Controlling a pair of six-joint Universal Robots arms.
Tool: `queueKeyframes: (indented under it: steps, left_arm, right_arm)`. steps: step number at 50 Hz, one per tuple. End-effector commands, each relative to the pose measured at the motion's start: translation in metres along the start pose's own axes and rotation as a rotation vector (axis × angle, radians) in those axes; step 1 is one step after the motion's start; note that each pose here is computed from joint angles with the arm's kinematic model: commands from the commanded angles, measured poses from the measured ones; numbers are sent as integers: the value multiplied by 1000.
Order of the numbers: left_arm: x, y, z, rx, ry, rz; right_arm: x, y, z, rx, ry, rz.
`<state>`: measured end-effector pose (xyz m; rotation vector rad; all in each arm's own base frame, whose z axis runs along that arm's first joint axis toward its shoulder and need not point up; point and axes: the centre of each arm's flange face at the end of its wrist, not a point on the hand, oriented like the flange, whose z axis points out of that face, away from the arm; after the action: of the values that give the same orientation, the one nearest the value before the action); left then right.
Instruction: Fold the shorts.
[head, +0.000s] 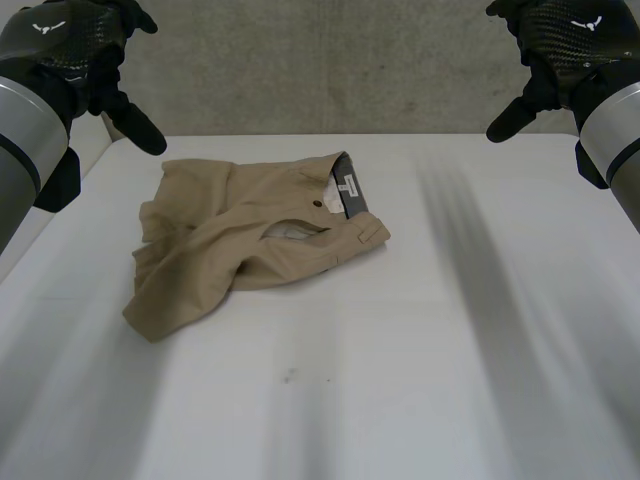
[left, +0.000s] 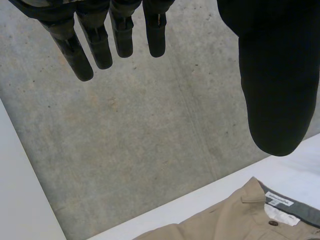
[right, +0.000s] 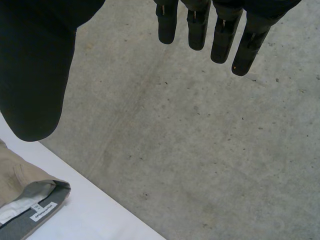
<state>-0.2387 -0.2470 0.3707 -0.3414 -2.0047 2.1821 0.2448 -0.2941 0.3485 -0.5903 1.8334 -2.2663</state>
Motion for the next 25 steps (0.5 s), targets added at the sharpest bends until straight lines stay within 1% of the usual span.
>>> queueKeyframes:
  steps: [1, 5, 6, 9, 10, 13, 14, 17, 18, 21, 24, 25]
  left_arm:
    - [0, 7, 0, -19, -3, 4]
    - [2, 19, -6, -52, 7, 11]
    - [2, 23, -8, -58, 6, 11]
    - [2, 42, -12, -96, -14, 14]
    - [1, 50, -13, -109, -20, 16]
    - [-1, 78, -17, -157, -54, 27]
    - [-1, 84, -18, -165, -65, 29]
    - [-5, 108, -25, -184, -108, 35]
    - [-6, 113, -26, -188, -118, 36]
    - [-8, 135, -32, -207, -149, 42]
    - [-8, 158, -34, -238, -168, 51]
    - [-8, 163, -34, -247, -171, 54]
  right_arm:
    - [-2, 1, 0, -1, -20, -14]
    - [-3, 2, 1, 0, -27, -101]
    - [-4, 7, 1, -5, -35, -158]
    - [-10, 12, 3, -6, -59, -247]
    - [-14, 22, 6, -23, -88, -297]
    - [-26, 41, 13, -35, -168, -361]
    - [-40, 52, 15, -31, -238, -386]
    - [-63, 68, 18, -15, -342, -397]
    - [-76, 83, 20, -15, -398, -395]
    - [-91, 111, 30, -7, -442, -392]
    - [-99, 131, 38, 5, -458, -388]
    - [-104, 144, 42, 12, -464, -388]
